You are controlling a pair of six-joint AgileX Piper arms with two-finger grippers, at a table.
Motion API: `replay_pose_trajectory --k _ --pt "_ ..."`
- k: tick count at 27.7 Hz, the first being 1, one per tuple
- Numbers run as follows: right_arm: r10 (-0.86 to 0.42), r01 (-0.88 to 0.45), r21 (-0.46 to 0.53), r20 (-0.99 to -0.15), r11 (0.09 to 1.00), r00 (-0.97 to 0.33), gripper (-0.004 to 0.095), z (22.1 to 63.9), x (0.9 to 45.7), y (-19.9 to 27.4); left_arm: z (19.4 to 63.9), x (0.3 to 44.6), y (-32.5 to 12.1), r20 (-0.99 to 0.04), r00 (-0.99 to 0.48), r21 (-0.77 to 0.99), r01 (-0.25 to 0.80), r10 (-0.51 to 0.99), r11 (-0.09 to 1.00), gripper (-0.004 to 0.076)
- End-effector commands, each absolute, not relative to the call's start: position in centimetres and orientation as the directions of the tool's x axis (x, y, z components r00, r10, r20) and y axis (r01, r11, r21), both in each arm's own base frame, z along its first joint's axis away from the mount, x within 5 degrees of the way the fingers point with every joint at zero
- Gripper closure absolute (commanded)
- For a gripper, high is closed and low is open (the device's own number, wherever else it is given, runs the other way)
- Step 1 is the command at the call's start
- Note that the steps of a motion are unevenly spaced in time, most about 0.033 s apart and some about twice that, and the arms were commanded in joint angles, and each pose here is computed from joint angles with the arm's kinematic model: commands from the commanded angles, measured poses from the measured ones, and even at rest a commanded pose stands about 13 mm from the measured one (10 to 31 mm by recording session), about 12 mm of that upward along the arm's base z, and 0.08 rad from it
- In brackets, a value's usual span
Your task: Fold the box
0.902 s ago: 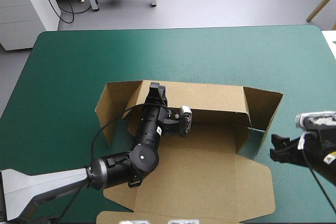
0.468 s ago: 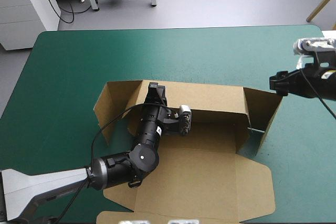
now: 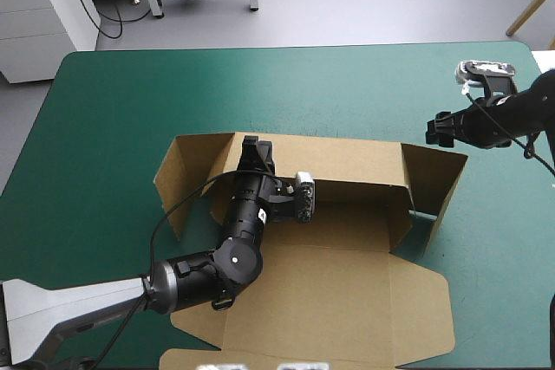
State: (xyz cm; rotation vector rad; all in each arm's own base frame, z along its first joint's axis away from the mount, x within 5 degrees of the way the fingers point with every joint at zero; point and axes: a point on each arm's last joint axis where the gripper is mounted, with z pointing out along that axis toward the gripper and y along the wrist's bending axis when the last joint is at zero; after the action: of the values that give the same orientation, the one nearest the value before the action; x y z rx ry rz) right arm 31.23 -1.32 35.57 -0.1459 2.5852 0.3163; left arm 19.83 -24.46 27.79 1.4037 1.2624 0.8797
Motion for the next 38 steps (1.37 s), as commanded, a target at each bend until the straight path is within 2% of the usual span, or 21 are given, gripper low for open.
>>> replay_pose_trajectory --k 1,8,12,19,26,32,36,38 --pt "-0.054 -0.212 0.220 -0.560 0.952 -0.826 0.0194 37.6 30.4 -0.7 29.9 19.7 -23.9 -0.161 0.163 0.977 0.166 0.973 0.134 0.0734" --pt "-0.080 -0.233 0.238 -0.518 0.943 -0.852 0.0194 37.4 28.5 -0.3 30.0 19.7 -23.8 -0.162 0.155 0.977 0.160 0.974 0.137 0.0734" --pt "-0.099 -0.252 0.253 -0.495 0.934 -0.863 0.0194 35.8 26.5 0.1 30.0 19.7 -23.8 -0.165 0.155 0.977 0.161 0.974 0.140 0.0734" --pt "-0.109 -0.311 0.262 -0.579 0.913 -0.808 0.0194 34.2 22.4 1.2 30.0 19.7 -23.8 -0.165 0.155 0.977 0.161 0.974 0.140 0.0734" --pt "-0.189 -0.443 0.221 -0.679 0.869 -0.710 0.0194 31.5 19.5 2.2 29.9 19.7 -23.9 -0.166 0.163 0.976 0.167 0.972 0.138 0.0734" --pt "-0.272 -0.542 0.205 -0.690 0.815 -0.671 0.0194 28.5 18.5 2.8 29.9 19.7 -23.9 -0.166 0.163 0.976 0.167 0.972 0.138 0.0734" --pt "-0.251 -0.543 0.210 -0.716 0.813 -0.652 0.0201 28.2 18.6 2.9 29.9 19.7 -23.9 -0.166 0.163 0.976 0.167 0.972 0.138 0.0734" --pt "-0.241 -0.538 0.199 -0.733 0.819 -0.637 0.0243 28.3 18.8 2.9 29.9 19.7 -23.9 -0.166 0.163 0.976 0.167 0.972 0.138 0.0734"
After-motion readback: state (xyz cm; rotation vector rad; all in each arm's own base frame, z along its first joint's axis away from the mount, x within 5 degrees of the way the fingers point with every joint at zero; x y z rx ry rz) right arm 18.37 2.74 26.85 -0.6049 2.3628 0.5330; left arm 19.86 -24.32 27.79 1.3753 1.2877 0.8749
